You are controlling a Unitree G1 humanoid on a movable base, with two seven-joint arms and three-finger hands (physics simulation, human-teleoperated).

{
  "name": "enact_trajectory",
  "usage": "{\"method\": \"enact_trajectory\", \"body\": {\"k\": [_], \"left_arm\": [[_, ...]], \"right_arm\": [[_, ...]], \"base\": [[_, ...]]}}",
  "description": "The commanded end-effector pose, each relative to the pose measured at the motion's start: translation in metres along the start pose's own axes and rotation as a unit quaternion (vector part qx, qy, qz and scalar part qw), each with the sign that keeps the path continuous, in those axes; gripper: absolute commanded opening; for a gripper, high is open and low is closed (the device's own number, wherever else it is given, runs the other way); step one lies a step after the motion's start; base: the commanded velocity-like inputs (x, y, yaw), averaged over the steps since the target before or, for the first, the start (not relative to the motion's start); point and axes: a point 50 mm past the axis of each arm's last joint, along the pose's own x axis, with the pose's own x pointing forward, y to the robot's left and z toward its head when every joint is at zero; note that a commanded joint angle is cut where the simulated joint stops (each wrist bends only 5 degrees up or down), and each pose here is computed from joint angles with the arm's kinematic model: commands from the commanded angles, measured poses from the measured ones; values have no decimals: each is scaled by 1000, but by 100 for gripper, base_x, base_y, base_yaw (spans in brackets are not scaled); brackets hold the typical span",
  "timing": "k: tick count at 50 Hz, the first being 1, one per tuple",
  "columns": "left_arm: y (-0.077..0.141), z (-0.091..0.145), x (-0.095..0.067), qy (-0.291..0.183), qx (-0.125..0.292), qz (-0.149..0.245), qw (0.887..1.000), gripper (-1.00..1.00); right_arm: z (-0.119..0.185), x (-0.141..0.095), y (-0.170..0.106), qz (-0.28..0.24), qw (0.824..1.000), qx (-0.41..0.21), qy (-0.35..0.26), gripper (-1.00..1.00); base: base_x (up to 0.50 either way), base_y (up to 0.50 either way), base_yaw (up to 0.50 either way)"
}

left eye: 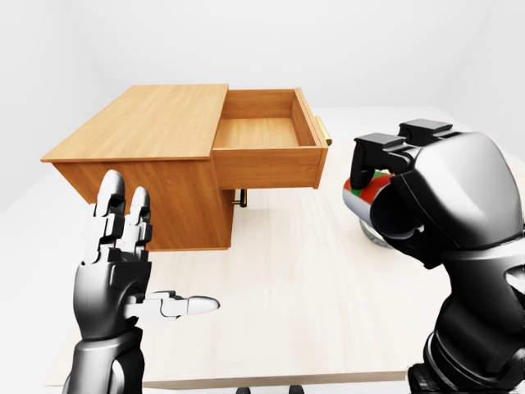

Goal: Put the ketchup in the top drawer of the cabinet.

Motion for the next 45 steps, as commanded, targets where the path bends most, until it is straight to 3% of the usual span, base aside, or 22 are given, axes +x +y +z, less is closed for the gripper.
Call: {"method": "enact_trajectory", "body": {"k": [1,6,13,23,35,45], "left_arm": [[-1,-2,0,4,0,-1,1000,100],[0,1,0,-3,0,0,1000,100],[2,2,1,-6,1,3,1000,100],[2,-1,4,-4,1,4,1000,100],[1,-2,4,-2,1,3,1000,100],[0,-3,3,3,0,0,1000,100]], "right_arm": [[3,43,-20,-22,996,-79,-42,-100],[9,65,-36,-27,991,-93,-92,-100],[-5,112,-49,-18,996,-58,-58,-100],[-7,160,-66,-6,999,-24,-24,-100],[-14,210,-70,72,995,65,-10,-100],[-24,237,-54,169,973,155,10,-100]], "base": [[0,0,0],[0,0,0],[0,0,0],[0,0,0],[0,0,0],[0,0,0]]}}
